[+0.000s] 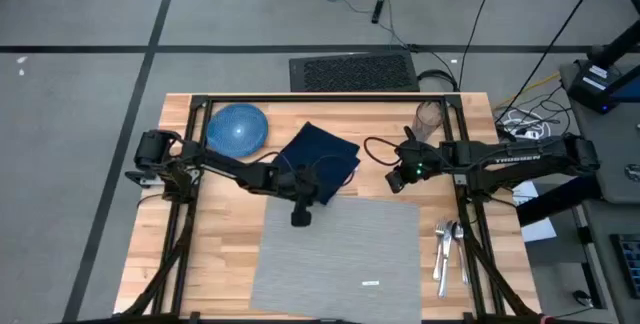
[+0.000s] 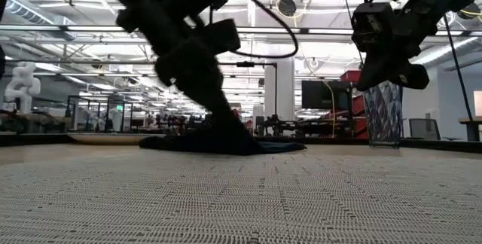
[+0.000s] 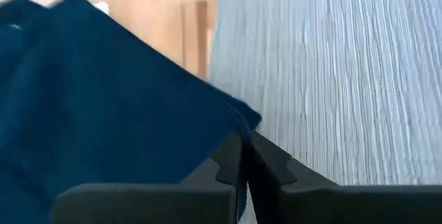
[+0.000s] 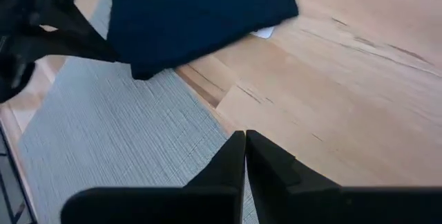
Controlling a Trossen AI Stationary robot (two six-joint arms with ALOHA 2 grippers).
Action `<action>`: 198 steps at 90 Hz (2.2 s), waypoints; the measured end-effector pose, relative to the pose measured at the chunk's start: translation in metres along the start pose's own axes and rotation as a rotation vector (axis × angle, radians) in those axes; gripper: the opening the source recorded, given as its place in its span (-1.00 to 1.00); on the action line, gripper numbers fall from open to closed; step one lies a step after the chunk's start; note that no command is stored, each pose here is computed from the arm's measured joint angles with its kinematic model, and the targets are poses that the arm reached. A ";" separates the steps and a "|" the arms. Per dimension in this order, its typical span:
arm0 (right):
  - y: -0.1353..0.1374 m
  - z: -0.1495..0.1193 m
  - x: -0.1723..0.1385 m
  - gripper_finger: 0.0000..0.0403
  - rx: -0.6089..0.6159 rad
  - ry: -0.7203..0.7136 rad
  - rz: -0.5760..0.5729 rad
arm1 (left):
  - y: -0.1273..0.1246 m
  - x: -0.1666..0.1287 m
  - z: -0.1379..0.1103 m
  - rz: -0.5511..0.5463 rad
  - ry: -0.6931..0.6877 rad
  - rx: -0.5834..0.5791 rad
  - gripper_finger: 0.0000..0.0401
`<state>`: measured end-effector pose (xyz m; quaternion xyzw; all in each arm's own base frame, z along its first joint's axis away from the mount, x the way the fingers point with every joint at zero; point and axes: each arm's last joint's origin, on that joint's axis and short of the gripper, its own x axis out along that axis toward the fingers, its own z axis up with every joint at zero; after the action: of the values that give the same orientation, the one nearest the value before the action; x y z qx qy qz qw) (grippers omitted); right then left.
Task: Set table place
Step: Fold the dark blue napkin
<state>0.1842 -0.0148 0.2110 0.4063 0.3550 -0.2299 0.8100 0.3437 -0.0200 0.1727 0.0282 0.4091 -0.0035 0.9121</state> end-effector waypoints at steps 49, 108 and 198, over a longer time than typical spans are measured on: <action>0.002 0.004 -0.001 -1.00 0.031 -0.086 -0.011 | 0.102 -0.067 0.070 0.476 0.212 0.075 -1.00; 0.002 0.007 -0.001 -1.00 0.063 -0.140 -0.028 | 0.144 -0.120 -0.007 0.848 0.573 -0.372 -1.00; -0.019 0.067 0.056 -1.00 0.042 -0.019 -0.030 | 0.120 -0.163 -0.069 0.929 0.625 -0.555 -1.00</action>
<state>0.2343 -0.0854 0.1870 0.4157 0.3484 -0.2530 0.8011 0.1876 0.1012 0.2547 -0.0352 0.5872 0.5083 0.6290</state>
